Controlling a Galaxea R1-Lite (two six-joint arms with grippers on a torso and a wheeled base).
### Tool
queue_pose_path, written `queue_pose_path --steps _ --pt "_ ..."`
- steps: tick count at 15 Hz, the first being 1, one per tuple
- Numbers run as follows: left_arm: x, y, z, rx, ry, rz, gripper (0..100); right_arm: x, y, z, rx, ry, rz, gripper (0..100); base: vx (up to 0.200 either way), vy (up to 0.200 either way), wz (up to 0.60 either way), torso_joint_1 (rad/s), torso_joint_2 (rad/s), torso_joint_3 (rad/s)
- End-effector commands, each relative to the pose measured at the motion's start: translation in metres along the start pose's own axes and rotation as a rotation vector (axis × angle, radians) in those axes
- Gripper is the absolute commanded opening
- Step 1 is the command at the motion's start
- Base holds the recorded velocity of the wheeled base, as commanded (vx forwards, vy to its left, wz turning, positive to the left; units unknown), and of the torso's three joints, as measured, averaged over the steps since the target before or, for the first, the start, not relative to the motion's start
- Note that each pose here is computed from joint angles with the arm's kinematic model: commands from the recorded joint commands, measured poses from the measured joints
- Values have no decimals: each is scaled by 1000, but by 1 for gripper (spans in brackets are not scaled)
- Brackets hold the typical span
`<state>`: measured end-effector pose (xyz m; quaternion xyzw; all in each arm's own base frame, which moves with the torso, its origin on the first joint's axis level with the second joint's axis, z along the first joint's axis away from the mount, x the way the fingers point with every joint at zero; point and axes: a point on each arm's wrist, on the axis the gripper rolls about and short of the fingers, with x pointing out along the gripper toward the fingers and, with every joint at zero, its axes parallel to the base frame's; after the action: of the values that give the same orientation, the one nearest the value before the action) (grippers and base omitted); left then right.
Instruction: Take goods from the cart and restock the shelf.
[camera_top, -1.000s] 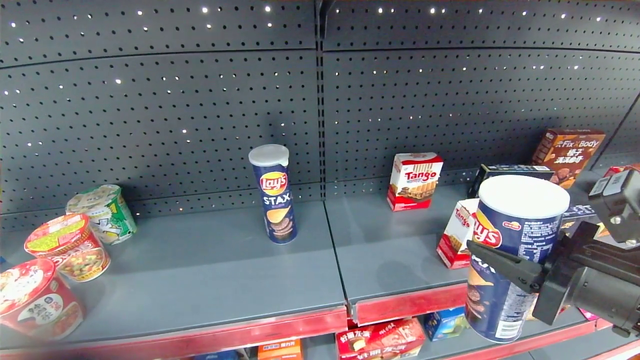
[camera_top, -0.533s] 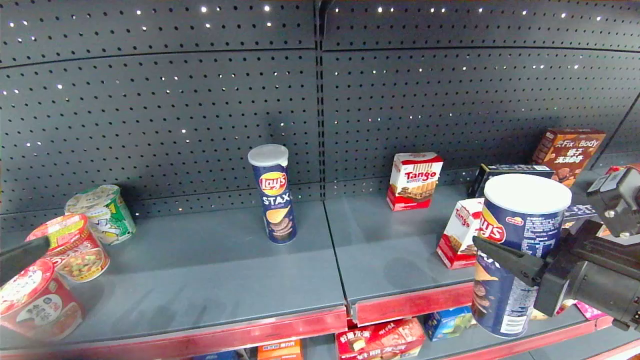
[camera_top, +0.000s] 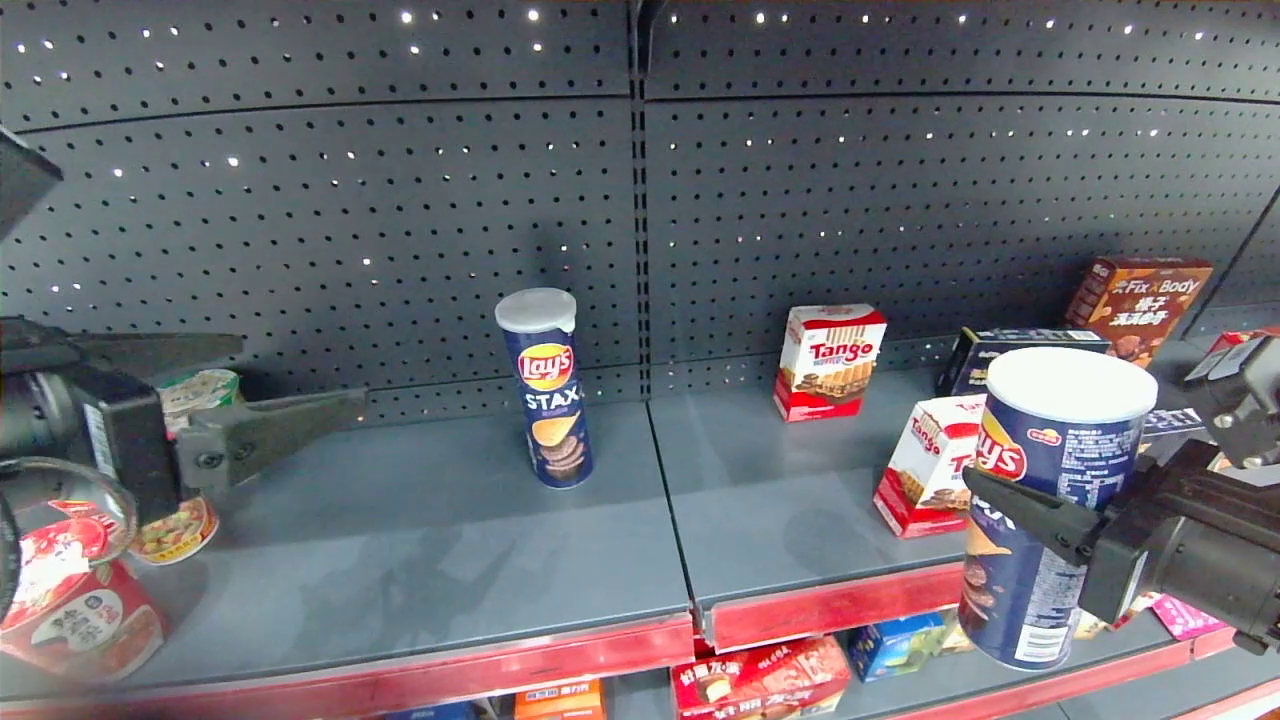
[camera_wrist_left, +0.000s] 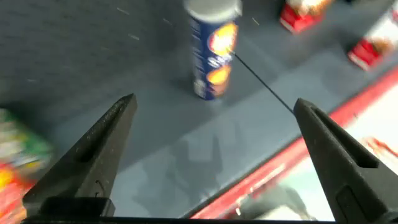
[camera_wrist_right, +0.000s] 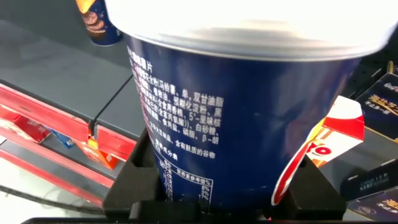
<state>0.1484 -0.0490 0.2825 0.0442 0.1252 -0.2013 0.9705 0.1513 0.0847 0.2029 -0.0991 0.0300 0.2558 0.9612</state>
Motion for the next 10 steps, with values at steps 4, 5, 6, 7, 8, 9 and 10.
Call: queue_pose_path --steps 4,5,6,7,8,9,10 --pt "31 0 -35 49 131 -60 100 -1 1 -2 -1 6 3 0 0 0 0 0 0 0" --pt "44 0 -45 44 78 -155 100 -1 1 -2 -1 4 4 0 0 0 0 0 0 0" --pt "52 2 -50 31 78 -202 100 -1 1 -2 -1 4 7 0 0 0 0 0 0 0" --pt "60 6 -54 19 100 -210 100 -1 1 -4 -1 10 10 0 0 0 0 0 0 0" --pt "66 6 -56 8 118 -212 100 -1 2 -4 -1 11 11 0 0 0 0 0 0 0" --pt "73 8 -58 -27 138 -211 100 -2 2 -6 -1 15 12 0 0 0 0 0 0 0" --pt "73 8 -58 -28 138 -209 100 -2 2 -6 -1 15 12 0 0 0 0 0 0 0"
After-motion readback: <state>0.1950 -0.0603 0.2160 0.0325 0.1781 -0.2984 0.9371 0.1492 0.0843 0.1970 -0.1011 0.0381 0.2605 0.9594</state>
